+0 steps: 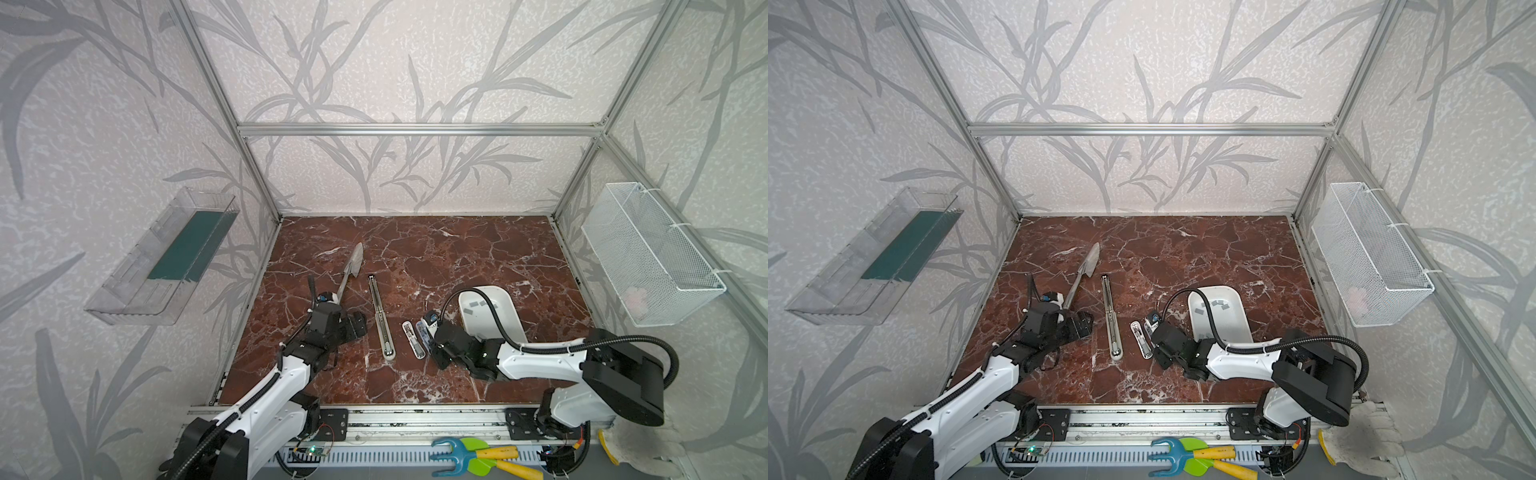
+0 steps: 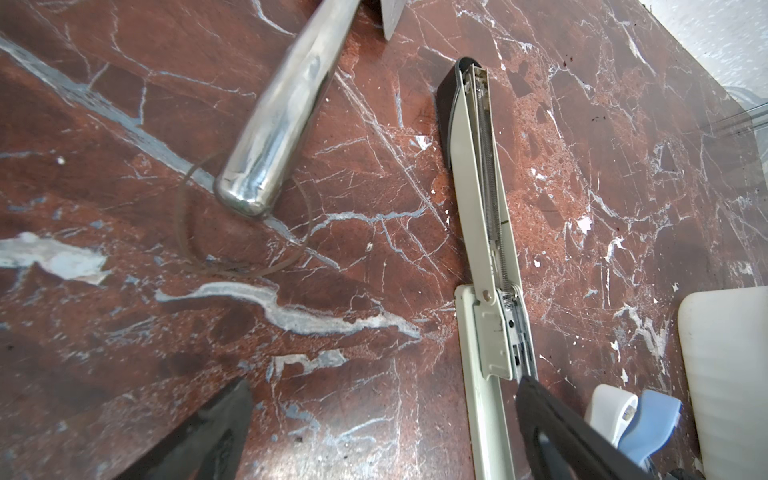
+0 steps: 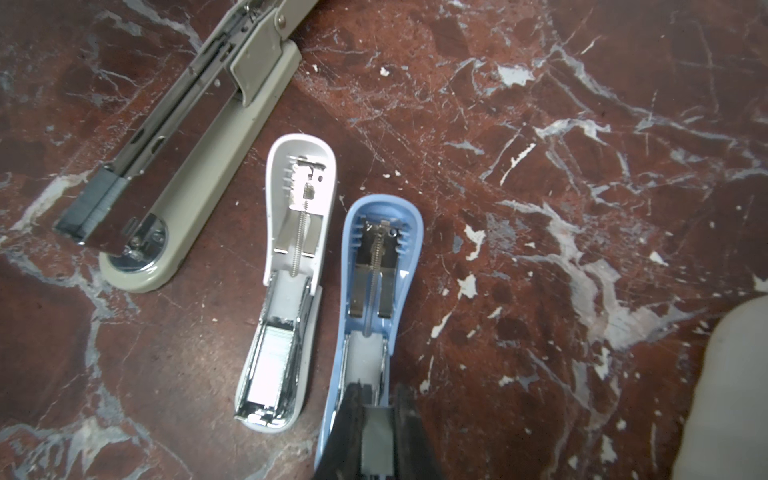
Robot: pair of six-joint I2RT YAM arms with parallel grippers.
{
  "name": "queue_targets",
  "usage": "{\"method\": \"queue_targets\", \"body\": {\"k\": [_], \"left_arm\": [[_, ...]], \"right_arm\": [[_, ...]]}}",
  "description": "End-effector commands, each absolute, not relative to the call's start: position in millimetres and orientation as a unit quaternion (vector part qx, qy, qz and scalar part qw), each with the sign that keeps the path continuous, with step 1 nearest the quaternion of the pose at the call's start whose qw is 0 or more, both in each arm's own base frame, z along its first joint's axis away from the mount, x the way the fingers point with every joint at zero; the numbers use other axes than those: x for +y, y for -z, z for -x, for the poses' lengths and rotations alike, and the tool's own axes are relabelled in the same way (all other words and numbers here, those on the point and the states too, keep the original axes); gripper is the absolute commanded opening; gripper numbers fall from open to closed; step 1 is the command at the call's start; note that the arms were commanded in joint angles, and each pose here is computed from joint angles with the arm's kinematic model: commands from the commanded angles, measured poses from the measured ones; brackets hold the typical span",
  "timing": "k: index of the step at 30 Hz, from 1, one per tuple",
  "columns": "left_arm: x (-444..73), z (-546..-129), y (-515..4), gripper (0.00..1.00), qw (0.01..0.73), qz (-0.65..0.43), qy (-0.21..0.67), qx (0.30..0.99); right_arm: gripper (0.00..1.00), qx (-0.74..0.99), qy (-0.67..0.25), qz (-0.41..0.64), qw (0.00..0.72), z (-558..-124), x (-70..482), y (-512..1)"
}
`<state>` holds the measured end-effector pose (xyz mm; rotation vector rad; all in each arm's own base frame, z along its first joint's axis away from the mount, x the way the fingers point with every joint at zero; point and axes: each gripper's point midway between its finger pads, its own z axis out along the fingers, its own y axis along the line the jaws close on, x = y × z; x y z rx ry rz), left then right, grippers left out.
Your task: Load the staples into the stapler
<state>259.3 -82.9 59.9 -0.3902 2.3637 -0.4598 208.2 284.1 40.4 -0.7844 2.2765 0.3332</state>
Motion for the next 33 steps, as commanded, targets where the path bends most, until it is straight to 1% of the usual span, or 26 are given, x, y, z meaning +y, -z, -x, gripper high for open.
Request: {"method": "queue_targets", "body": {"k": [1, 9, 15, 22, 33], "left_arm": [[-81.0, -262.7, -64.7, 0.99, 0.355, 0.154, 0.175, 0.905], [-81.8, -262.4, -64.8, 0.99, 0.355, 0.153, 0.178, 0.905], [-81.5, -262.8, -65.4, 0.99, 0.357, 0.153, 0.177, 0.904], [-81.1, -262.7, -65.2, 0.99, 0.356, 0.154, 0.176, 0.905], [-81.6, -262.8, -65.2, 0.99, 0.356, 0.153, 0.177, 0.905]], "right_arm": [[0.11, 0.882, -0.111, 0.287, 0.355, -212.1, 278.3, -48.5], [0.11, 0.881, -0.104, 0.287, 0.36, -214.1, 276.1, -55.5], [0.11, 0.869, -0.143, 0.307, 0.36, -207.4, 289.3, -63.1], [0.11, 0.861, -0.157, 0.318, 0.364, -206.6, 296.4, -69.2], [0.11, 0.855, -0.15, 0.336, 0.367, -211.2, 305.5, -66.3]]}}
